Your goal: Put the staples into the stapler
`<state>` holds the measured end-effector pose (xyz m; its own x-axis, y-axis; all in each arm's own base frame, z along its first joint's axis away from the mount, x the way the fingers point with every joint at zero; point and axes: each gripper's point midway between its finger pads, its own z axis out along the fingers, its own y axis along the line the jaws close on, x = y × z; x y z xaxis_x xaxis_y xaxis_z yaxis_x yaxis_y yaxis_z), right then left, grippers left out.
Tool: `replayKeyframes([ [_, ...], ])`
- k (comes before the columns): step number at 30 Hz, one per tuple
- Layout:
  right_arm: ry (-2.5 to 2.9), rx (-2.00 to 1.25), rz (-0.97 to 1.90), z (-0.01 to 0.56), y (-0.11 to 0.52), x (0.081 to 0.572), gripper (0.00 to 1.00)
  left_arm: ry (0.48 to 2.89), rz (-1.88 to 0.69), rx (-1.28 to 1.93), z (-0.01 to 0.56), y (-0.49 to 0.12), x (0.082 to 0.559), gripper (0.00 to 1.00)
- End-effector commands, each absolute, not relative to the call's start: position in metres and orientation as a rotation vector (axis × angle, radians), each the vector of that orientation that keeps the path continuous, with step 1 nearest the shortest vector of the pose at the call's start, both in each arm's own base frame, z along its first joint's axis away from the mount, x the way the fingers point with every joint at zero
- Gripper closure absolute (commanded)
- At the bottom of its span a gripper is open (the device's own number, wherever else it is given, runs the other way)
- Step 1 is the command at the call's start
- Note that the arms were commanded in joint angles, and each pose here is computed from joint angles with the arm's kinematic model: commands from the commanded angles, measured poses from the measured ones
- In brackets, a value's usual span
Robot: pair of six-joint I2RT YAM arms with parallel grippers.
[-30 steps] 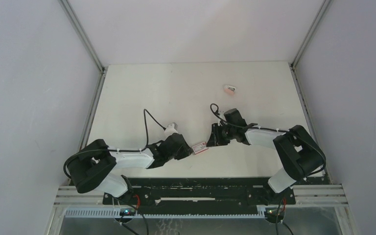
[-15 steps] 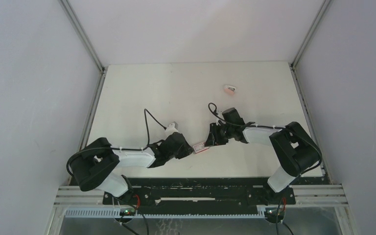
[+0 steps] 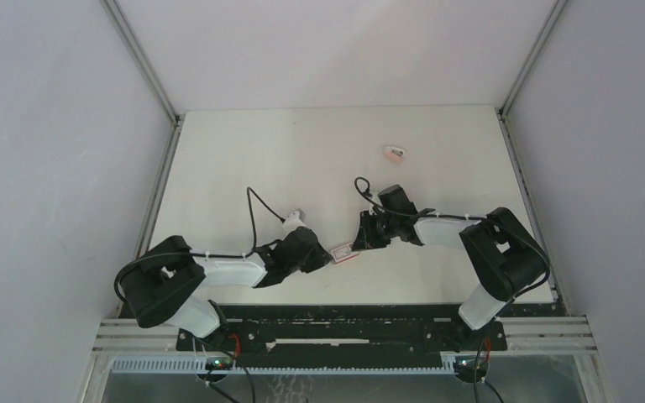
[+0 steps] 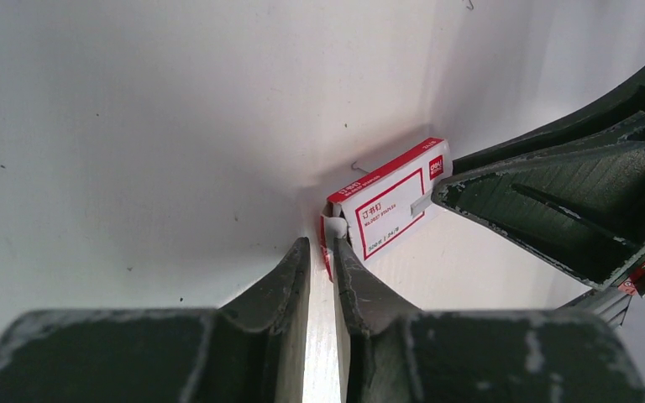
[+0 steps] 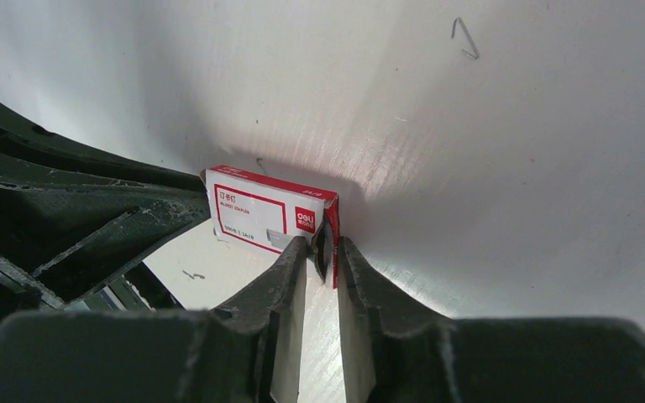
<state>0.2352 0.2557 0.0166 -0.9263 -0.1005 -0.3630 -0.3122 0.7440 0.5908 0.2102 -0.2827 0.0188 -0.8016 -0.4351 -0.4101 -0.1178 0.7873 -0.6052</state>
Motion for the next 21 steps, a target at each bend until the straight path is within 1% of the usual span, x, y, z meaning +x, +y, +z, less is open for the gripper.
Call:
replayKeyframes([
  [1, 2.588, -0.344, 0.965, 0.0270, 0.2635, 0.2474, 0.83, 2.471, -0.727, -0.424, 0.0063, -0.2729, 0.2041, 0.80],
  [7, 2.590, -0.349, 0.969, 0.0269, 0.2648, 0.2461, 0.85, 2.477, -0.736, -0.419, 0.0043, -0.2747, 0.2033, 0.80],
  [21, 2.595, -0.357, 0.994, 0.0265, 0.2669, 0.2435, 0.86, 2.479, -0.786, -0.443, -0.0033, -0.2805, 0.2036, 0.79],
])
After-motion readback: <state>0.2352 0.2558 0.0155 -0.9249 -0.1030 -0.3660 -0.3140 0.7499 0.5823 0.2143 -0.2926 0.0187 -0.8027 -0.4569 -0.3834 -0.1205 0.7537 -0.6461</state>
